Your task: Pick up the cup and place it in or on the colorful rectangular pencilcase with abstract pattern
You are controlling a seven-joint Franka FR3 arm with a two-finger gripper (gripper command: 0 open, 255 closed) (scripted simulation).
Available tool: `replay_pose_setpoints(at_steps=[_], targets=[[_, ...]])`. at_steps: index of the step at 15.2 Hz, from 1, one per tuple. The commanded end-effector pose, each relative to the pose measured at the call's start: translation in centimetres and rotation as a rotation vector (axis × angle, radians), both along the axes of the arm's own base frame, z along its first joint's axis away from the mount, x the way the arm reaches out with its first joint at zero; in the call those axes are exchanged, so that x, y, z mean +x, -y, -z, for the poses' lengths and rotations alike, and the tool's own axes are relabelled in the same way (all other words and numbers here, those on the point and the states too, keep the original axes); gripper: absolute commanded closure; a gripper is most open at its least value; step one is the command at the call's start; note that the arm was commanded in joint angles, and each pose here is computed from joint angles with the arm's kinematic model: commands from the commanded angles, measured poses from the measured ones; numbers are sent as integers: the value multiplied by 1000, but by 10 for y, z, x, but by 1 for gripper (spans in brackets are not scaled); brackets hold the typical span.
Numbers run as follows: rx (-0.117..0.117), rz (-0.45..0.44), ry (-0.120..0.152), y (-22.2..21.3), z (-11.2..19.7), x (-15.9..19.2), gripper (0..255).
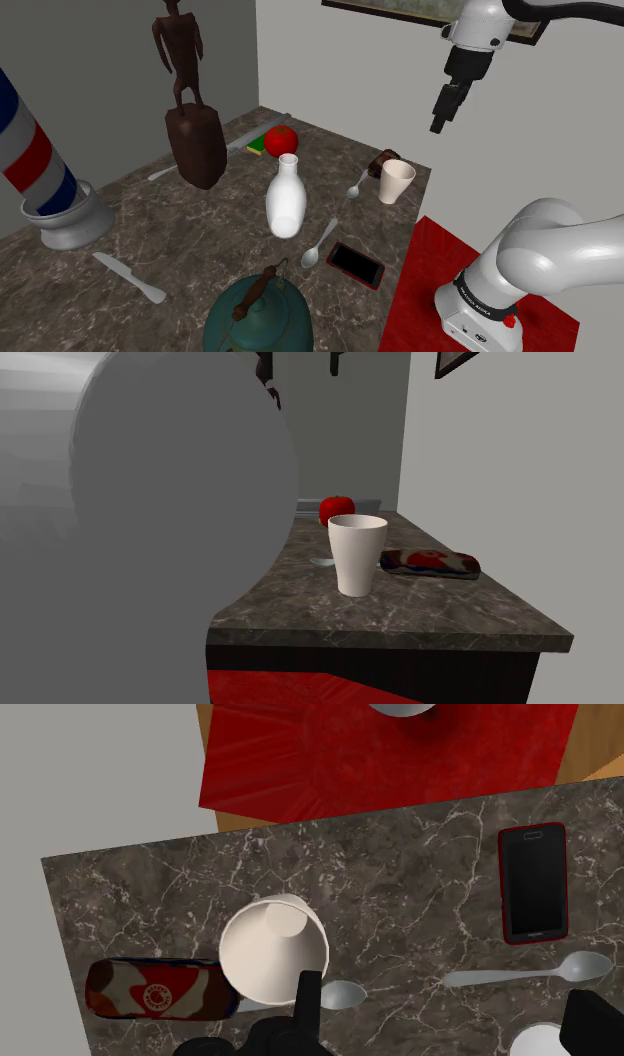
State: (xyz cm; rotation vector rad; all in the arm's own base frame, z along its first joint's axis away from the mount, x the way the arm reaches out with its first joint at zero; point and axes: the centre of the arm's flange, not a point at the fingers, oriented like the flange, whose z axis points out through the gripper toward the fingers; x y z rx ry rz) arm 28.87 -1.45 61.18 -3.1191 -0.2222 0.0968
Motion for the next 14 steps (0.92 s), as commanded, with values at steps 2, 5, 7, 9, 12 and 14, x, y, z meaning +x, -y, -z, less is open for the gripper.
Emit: replay_pose_setpoints(at_steps=[2, 5, 7, 9, 12, 14], targets=[[-10, -6, 7, -1, 13, 2, 0], [-39, -22, 27, -3, 51, 10, 0], [-58, -33, 41, -4, 76, 15, 0], [-77, -44, 54, -4, 101, 20, 0], [-106, -61, 75, -4, 139, 29, 0], [-125, -72, 88, -4, 164, 36, 0]])
